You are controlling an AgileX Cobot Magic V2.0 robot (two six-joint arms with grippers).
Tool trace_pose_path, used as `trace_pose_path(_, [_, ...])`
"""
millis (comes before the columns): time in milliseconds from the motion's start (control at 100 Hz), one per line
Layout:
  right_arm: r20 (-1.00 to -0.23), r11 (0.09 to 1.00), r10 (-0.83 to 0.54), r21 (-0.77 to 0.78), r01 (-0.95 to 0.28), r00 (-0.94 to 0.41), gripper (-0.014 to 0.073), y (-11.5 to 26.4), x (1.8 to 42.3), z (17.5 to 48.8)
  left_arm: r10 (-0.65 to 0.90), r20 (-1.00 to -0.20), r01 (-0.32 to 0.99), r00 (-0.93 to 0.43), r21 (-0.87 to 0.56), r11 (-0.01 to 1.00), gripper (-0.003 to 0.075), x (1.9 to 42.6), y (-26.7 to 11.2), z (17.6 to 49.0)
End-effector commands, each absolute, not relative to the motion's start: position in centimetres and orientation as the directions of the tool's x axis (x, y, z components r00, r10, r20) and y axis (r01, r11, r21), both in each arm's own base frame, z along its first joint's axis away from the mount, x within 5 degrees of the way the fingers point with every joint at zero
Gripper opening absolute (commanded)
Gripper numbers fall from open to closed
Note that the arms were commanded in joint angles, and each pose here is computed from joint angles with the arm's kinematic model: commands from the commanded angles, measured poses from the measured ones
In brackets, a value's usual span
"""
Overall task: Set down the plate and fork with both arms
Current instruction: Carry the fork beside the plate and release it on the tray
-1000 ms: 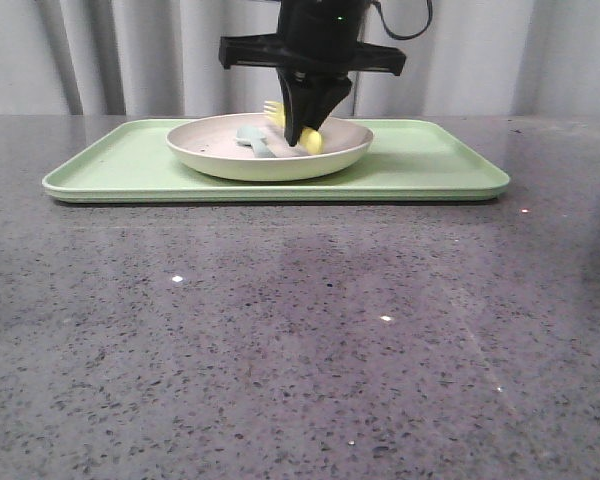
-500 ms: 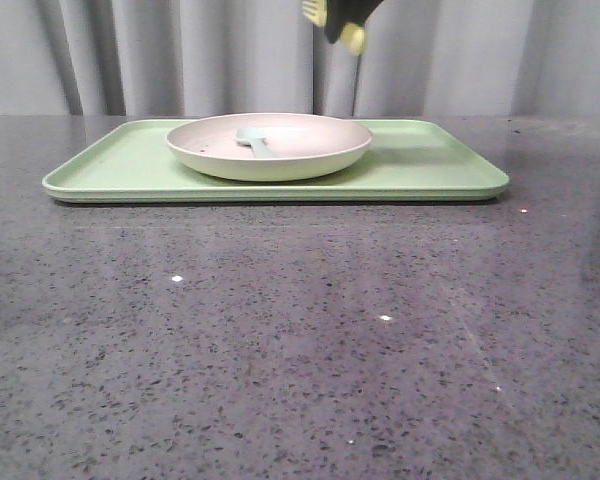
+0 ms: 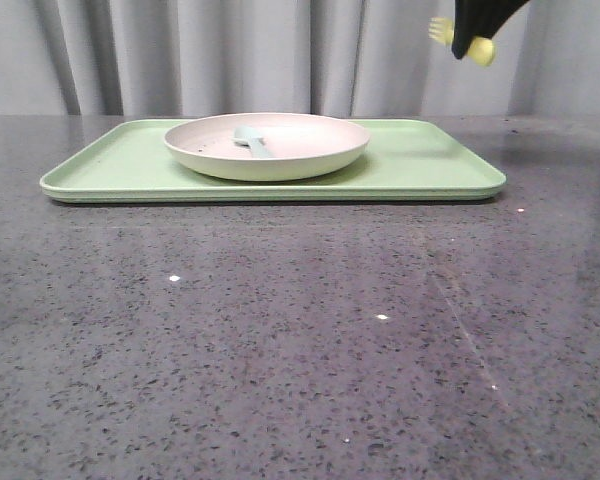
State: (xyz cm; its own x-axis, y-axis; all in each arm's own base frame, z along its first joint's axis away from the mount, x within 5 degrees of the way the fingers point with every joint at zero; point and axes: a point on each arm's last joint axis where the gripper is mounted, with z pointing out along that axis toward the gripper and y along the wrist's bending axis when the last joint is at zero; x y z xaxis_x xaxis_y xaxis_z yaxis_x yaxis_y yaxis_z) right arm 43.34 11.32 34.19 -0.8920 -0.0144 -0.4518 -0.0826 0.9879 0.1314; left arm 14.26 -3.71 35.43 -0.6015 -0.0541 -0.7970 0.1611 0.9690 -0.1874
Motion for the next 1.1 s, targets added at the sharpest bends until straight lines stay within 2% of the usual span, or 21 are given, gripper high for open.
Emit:
trace_pose_path(0, [-0.43, 0.988, -0.024, 0.126, -0.086, -0.902, -0.0036, 10.7, 41.3, 36.4, -0.093, -0.85, 0.178, -0.519, -0.213, 0.961, 0.0312, 14.4, -3.9, 37.0])
trace_pose_path(240, [-0.388, 0.99, -0.03, 0.118, -0.082, -0.921, -0.0036, 10.9, 41.9, 33.8, -0.093, -0.851, 0.178, -0.517, -0.213, 0.961, 0.0312, 14.4, -3.9, 37.0])
trace_pose_path(610, [-0.317, 0.979, -0.017, 0.187, -0.08, -0.948, -0.0034, 12.0, 43.2, 30.7, -0.093, -0.851, 0.178, -0.517, -0.213, 0.961, 0.0312, 14.4, -3.9, 37.0])
trace_pose_path(770, [-0.302, 0.98, -0.021, 0.185, -0.08, -0.953, -0.0024, 12.1, 43.3, 30.3, -0.093, -0.851, 0.178, -0.517, -0.213, 0.961, 0.0312, 14.4, -3.9, 37.0])
trace_pose_path(870, [-0.306, 0.979, -0.035, 0.181, -0.094, -0.951, 0.0065, 12.1, 43.3, 30.3, -0.094, -0.853, 0.178, -0.514, -0.213, 0.961, 0.0312, 14.4, -3.9, 37.0])
trace_pose_path(990, [-0.307, 0.979, -0.047, 0.177, -0.105, -0.95, 0.0277, 12.1, 43.3, 30.3, -0.094, -0.853, 0.178, -0.514, -0.213, 0.961, 0.0312, 14.4, -3.9, 37.0])
trace_pose_path(1090, [-0.318, 0.978, -0.046, 0.178, -0.107, -0.947, 0.0378, 12.0, 43.1, 30.8, -0.094, -0.853, 0.178, -0.514, -0.213, 0.961, 0.0312, 14.4, -3.9, 37.0])
